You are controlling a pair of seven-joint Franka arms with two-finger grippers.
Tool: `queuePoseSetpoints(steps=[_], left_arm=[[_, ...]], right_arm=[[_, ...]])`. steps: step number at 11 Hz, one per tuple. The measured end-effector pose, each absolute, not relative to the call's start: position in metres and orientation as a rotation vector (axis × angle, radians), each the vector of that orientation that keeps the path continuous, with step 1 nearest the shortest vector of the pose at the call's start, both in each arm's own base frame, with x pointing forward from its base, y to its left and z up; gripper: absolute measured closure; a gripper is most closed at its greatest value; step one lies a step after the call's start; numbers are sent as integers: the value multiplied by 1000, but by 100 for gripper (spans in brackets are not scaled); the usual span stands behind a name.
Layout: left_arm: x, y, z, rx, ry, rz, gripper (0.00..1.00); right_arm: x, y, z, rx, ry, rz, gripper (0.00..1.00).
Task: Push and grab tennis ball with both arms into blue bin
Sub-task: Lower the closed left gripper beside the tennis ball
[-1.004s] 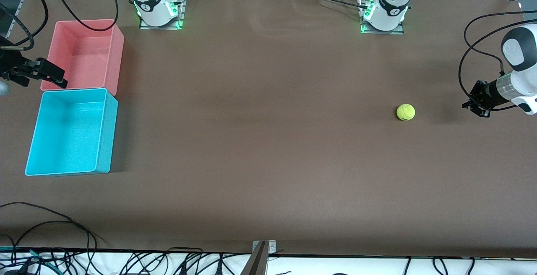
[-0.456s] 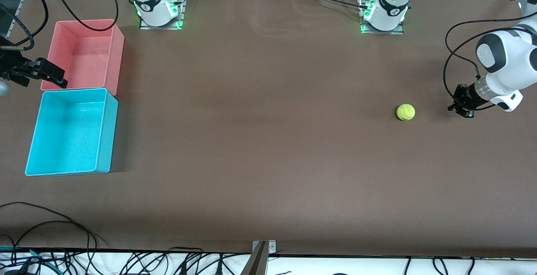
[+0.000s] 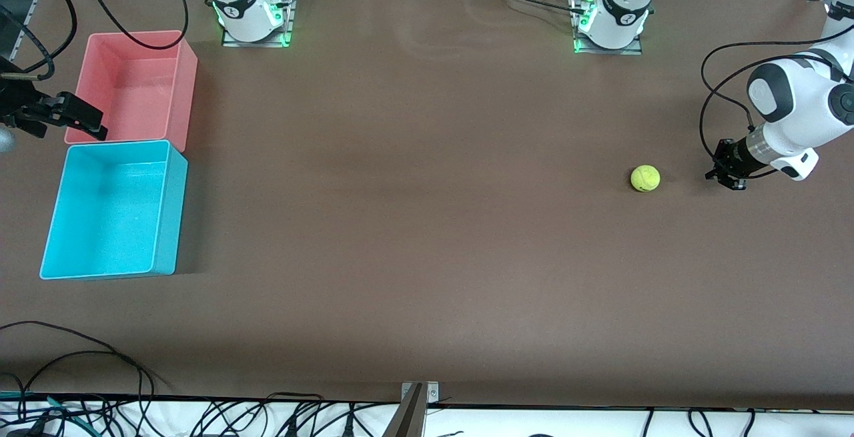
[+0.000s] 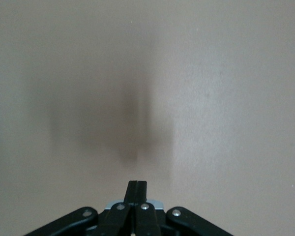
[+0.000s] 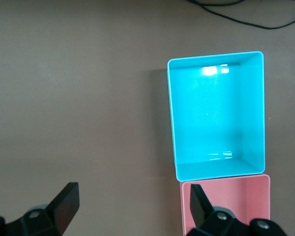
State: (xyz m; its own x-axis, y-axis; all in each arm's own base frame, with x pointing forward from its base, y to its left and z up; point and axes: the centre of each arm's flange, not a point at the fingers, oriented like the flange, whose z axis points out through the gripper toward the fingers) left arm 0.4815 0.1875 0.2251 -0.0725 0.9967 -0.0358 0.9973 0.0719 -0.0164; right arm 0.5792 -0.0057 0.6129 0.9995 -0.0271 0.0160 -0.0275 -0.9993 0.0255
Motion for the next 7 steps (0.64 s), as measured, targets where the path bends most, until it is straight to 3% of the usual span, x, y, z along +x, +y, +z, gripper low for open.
queuePoseSetpoints(steps=[7], left_arm=[[471, 192, 198, 2088, 2301, -47, 99]], right_arm=[[579, -6, 613, 3116, -43, 24, 0]])
